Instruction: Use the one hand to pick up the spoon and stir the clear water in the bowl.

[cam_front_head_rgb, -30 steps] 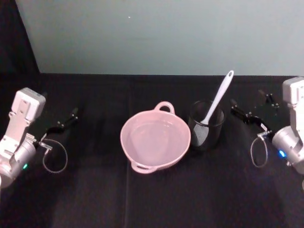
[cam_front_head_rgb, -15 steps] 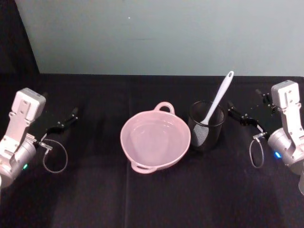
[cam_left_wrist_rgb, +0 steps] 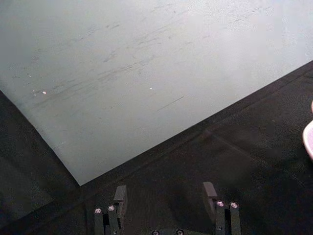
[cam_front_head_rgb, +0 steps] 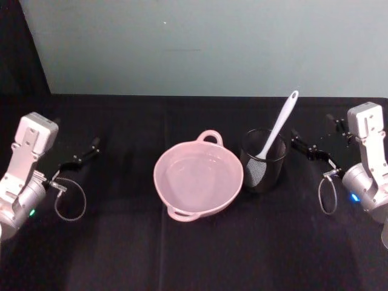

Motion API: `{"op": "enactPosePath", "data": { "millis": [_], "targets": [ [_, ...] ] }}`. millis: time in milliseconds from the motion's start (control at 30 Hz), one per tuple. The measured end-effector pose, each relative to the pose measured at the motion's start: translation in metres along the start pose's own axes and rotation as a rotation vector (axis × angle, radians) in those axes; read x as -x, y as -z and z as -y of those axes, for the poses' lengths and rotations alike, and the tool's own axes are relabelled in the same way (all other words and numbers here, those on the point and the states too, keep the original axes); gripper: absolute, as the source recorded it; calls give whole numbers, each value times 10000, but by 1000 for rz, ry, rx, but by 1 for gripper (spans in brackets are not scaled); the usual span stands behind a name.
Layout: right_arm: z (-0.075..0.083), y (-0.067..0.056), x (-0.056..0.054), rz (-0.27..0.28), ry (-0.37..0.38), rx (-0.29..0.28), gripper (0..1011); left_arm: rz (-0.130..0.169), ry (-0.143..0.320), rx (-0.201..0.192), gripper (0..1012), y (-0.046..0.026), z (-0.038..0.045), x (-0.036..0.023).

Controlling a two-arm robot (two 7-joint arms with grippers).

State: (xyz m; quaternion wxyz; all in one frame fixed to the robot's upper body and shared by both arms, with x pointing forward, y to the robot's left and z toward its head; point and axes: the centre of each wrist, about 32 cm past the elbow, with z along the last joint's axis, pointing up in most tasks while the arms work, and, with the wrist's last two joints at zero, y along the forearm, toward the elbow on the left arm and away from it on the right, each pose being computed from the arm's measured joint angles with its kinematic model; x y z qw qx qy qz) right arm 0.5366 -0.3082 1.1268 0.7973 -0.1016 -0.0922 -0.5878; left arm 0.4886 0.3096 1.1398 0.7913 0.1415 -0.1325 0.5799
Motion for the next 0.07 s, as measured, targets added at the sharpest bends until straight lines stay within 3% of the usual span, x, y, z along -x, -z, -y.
{"op": "enactPosePath", "data": {
  "millis": [67],
  "targets": [
    [0, 0, -1, 0, 0, 0, 1002, 0, 0, 0, 1011, 0, 0, 0]
  ]
}}
